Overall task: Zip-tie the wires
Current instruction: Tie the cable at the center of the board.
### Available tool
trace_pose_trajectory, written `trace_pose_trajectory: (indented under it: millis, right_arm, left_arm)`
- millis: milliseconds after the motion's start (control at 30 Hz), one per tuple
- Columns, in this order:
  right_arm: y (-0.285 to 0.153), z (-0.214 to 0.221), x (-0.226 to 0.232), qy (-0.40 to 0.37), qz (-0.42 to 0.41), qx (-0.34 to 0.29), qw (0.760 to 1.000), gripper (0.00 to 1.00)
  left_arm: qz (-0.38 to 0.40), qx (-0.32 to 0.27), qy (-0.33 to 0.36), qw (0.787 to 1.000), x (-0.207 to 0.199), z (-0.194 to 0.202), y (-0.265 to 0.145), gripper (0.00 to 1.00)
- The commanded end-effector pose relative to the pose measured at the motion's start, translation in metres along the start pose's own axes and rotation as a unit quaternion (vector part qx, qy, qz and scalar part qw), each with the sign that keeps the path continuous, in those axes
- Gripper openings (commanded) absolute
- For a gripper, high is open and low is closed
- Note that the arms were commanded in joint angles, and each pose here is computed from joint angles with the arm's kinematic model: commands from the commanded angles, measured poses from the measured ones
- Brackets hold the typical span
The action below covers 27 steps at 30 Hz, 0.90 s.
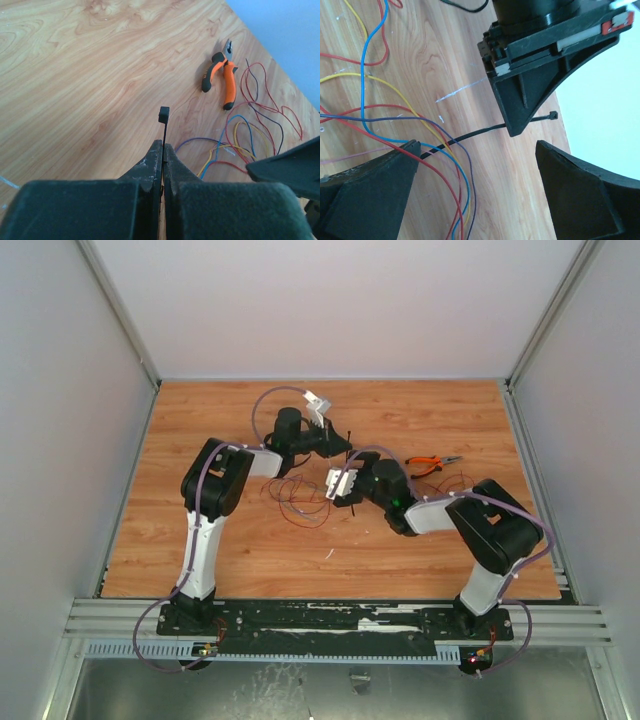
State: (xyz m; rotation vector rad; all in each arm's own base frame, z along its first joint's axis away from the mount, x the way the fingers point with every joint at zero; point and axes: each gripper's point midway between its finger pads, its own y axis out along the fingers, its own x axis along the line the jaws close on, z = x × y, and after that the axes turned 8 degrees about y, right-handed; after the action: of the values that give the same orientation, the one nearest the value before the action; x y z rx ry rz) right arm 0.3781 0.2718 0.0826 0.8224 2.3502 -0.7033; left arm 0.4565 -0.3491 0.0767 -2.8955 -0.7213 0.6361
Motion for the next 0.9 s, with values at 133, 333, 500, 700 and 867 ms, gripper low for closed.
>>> trace_pose_trajectory:
  millis: [133, 333, 500, 700, 867]
  right_arm:
    - [-0.014, 0.003, 0.023, -0.025, -0.063, 0.021, 0.997, 0.99]
    - [-0.038, 0.003, 0.023, -0.017, -0.057, 0.032, 0.998, 0.99]
    - [-0.049, -0.005, 0.006, -0.007, -0.016, 0.017, 1.000, 0.99]
    - [-0.041, 0.003, -0.002, -0.040, 0.000, 0.017, 0.999, 0.99]
    - [-0.034, 0.019, -0.009, -0.061, -0.002, 0.034, 0.998, 0.99]
  left_arm:
    - [0.014, -0.003, 0.005, 1.000, -0.003, -0.006, 0.008, 0.00]
    - [0.017, 0.000, 0.003, 1.000, -0.002, -0.005, 0.009, 0.00]
    - [0.020, 0.001, 0.001, 1.000, -0.002, -0.004, 0.010, 0.00]
    - [0.024, 0.006, 0.001, 1.000, -0.002, -0.003, 0.010, 0.00]
    - [0.029, 0.012, 0.002, 0.999, -0.004, -0.005, 0.011, 0.00]
